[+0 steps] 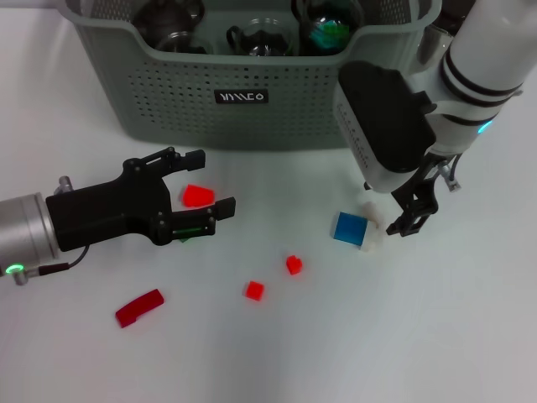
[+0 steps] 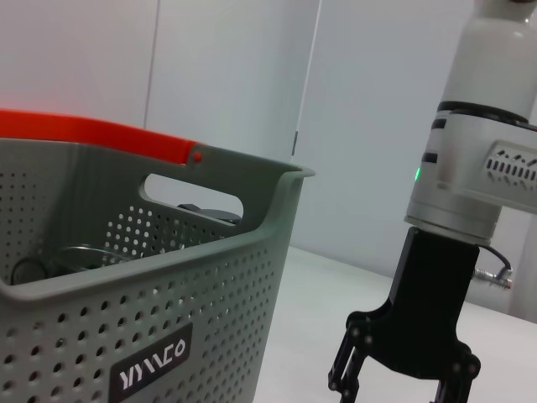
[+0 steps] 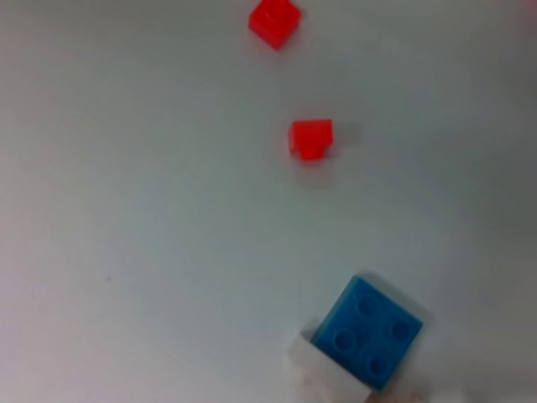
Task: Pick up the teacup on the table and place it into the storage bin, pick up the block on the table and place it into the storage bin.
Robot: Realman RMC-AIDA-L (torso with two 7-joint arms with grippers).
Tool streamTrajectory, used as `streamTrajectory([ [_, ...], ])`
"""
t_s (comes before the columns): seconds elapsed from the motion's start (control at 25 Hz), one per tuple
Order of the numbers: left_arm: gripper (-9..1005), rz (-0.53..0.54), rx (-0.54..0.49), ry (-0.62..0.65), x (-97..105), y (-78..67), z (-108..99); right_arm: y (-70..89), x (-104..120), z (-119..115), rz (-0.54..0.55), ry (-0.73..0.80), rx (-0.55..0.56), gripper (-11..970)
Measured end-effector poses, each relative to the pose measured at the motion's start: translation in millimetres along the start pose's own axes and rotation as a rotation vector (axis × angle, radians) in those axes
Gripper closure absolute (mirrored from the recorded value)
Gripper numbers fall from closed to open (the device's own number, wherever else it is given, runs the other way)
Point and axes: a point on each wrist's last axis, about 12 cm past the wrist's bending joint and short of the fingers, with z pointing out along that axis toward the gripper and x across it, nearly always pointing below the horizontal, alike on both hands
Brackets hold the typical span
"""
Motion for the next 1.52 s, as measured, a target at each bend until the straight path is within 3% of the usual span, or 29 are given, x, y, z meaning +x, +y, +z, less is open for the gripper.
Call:
streamTrajectory([
  [0.92,108,-0.012,-0.005,-0.002,0,0.7,-1,-2.2,-3,19,-0.011,-0.015,0.017,201],
  [1.36,109,-0.021,-0.008,-0.001,-1,1.1,-1,-1.5,-2,14,0.009,-0.010,-0.001,515],
  [1.52,108,-0.019,-0.005,0.002,-1,0.9,-2,-1.3,-6,-7,0.048,-0.024,-0.006,515],
])
